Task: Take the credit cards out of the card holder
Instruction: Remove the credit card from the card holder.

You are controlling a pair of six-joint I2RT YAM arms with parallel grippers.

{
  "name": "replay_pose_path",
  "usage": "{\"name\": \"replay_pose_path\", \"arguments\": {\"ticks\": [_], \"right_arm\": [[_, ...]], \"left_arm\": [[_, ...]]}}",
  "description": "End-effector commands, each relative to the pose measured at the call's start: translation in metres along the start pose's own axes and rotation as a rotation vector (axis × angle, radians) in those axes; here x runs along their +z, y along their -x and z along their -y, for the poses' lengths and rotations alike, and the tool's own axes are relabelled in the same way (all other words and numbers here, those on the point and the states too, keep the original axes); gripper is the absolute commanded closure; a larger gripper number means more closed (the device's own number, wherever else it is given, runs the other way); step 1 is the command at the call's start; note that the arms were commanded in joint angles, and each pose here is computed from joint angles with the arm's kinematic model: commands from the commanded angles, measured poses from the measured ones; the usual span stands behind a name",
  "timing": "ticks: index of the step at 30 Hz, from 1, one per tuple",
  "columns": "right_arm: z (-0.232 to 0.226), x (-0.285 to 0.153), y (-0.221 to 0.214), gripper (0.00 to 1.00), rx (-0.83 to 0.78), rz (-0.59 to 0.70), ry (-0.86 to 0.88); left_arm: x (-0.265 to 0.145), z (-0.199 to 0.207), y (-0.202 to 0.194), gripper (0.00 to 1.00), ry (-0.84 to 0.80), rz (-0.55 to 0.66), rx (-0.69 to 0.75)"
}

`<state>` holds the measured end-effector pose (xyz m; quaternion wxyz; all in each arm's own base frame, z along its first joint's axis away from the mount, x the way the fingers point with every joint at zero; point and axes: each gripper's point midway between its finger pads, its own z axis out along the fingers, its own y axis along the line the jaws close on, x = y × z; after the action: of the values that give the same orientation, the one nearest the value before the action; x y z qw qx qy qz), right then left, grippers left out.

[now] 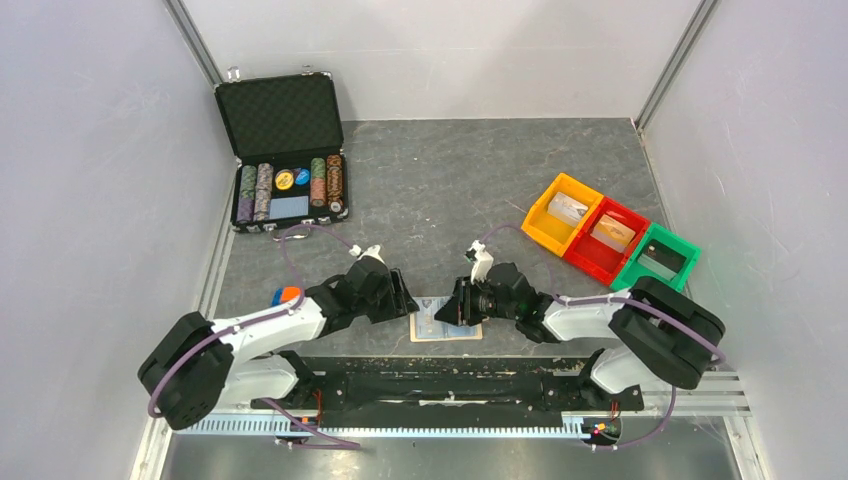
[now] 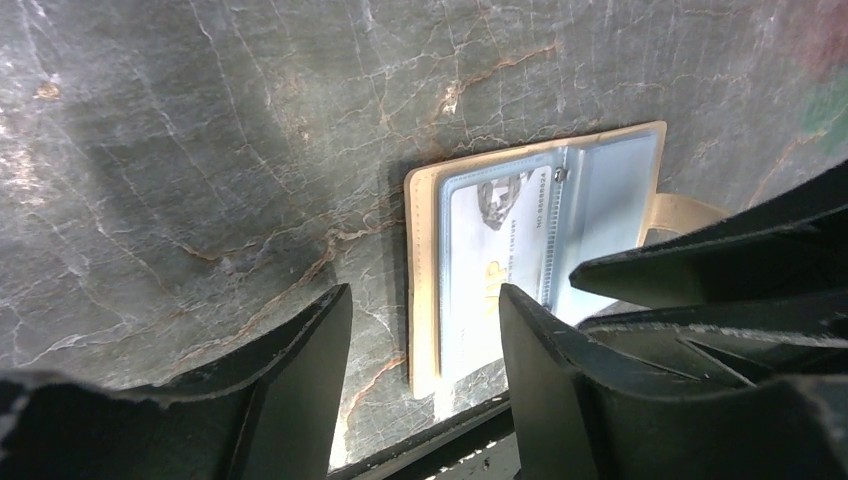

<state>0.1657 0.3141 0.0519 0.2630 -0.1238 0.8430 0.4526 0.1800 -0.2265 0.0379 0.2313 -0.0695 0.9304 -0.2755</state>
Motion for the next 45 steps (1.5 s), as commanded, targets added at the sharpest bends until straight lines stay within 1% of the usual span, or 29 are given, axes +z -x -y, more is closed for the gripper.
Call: {"name": "replay_pose_path", "arguments": {"ticks": [1,3,7,10,13,15,21,25,29,38,45], "right_arm": [[0.006,0.008,0.007,0.67,-0.02,0.021,-0.037],[0.019,0.008,0.002,0.68,-0.024,0.013,-0.085],[0.036,0.005,-0.01,0.69,-0.015,-0.009,-0.115],[0.045,0.001,-0.016,0.7,-0.005,-0.018,-0.116],[0.048,-0.004,-0.016,0.7,-0.008,0.003,-0.101],[0.047,-0.005,-0.014,0.69,-0.014,0.004,-0.092],[0.047,-0.007,-0.017,0.69,-0.004,0.003,-0.062],[0.047,-0.011,-0.018,0.69,0.011,0.019,-0.04],[0.04,-0.014,-0.016,0.69,0.022,0.036,0.008],[0.029,-0.021,-0.012,0.7,0.037,0.068,0.088],[0.016,-0.027,-0.008,0.67,0.057,0.09,0.17]], "left_arm": [[0.003,0.015,0.007,0.37,-0.059,0.009,0.046],[0.005,0.013,0.004,0.37,-0.061,0.0,0.043],[0.007,0.012,-0.003,0.37,-0.08,-0.019,0.037],[0.01,0.016,-0.005,0.37,-0.106,-0.027,0.034],[0.012,0.019,-0.009,0.37,-0.133,-0.043,0.028],[0.014,0.029,-0.009,0.38,-0.173,-0.058,0.021],[0.013,0.042,-0.013,0.43,-0.252,-0.074,0.016],[0.006,0.057,-0.012,0.47,-0.343,-0.068,-0.013],[0.001,0.067,-0.01,0.63,-0.393,-0.066,-0.022],[0.004,0.067,-0.016,0.97,-0.417,-0.088,-0.033],[0.013,0.055,-0.02,0.98,-0.366,-0.094,-0.044]]}}
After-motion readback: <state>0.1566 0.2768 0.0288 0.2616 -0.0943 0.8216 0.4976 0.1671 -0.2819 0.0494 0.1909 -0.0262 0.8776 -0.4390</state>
